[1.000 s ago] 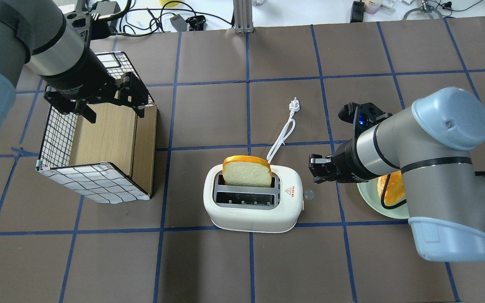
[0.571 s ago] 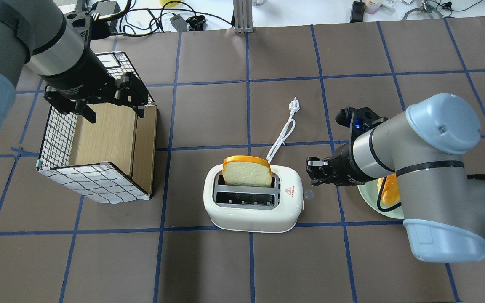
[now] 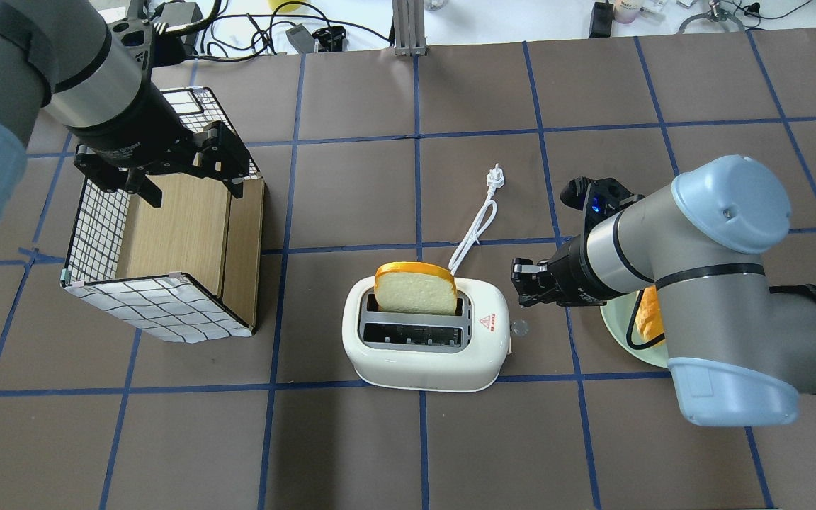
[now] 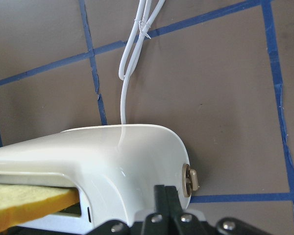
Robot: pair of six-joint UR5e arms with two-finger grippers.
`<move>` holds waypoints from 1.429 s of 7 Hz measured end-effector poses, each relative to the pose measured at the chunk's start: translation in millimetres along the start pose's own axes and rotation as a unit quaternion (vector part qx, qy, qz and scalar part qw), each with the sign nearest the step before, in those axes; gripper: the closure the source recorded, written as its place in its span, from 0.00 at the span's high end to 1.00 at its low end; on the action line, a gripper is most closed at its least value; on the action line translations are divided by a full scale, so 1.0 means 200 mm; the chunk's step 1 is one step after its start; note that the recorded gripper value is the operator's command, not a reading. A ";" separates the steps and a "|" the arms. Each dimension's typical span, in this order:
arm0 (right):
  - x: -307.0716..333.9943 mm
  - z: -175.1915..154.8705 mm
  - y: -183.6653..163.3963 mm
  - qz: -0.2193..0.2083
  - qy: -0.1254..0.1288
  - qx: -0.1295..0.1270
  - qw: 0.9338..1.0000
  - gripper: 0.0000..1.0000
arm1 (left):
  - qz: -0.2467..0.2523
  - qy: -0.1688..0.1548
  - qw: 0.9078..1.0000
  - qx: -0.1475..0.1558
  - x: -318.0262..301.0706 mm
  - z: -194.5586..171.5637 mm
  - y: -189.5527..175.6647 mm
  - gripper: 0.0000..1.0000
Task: Press toaster with right arm
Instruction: 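Press the toaster lever down with the right gripper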
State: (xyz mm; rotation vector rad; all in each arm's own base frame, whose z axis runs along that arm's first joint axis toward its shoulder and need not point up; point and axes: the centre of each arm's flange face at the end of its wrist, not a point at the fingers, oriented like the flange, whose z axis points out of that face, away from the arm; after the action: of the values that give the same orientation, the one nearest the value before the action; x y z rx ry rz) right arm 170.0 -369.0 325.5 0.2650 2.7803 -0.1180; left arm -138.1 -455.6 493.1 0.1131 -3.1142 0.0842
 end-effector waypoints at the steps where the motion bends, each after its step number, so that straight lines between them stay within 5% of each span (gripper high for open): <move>1: 0.00 0.01 0.00 0.001 0.001 -0.003 1.000 0.00 | 0.000 0.000 1.000 0.000 0.00 0.00 0.00 1.00; 10: -0.03 0.08 0.06 -0.011 0.001 -0.026 1.000 0.00 | 0.000 0.000 1.000 0.000 0.00 0.00 0.00 1.00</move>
State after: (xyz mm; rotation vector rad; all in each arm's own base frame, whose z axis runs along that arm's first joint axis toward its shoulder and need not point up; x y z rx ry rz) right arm 182.1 -359.3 312.5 0.2230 2.7835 -0.0514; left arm -138.1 -455.6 493.1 0.1131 -3.1143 0.0844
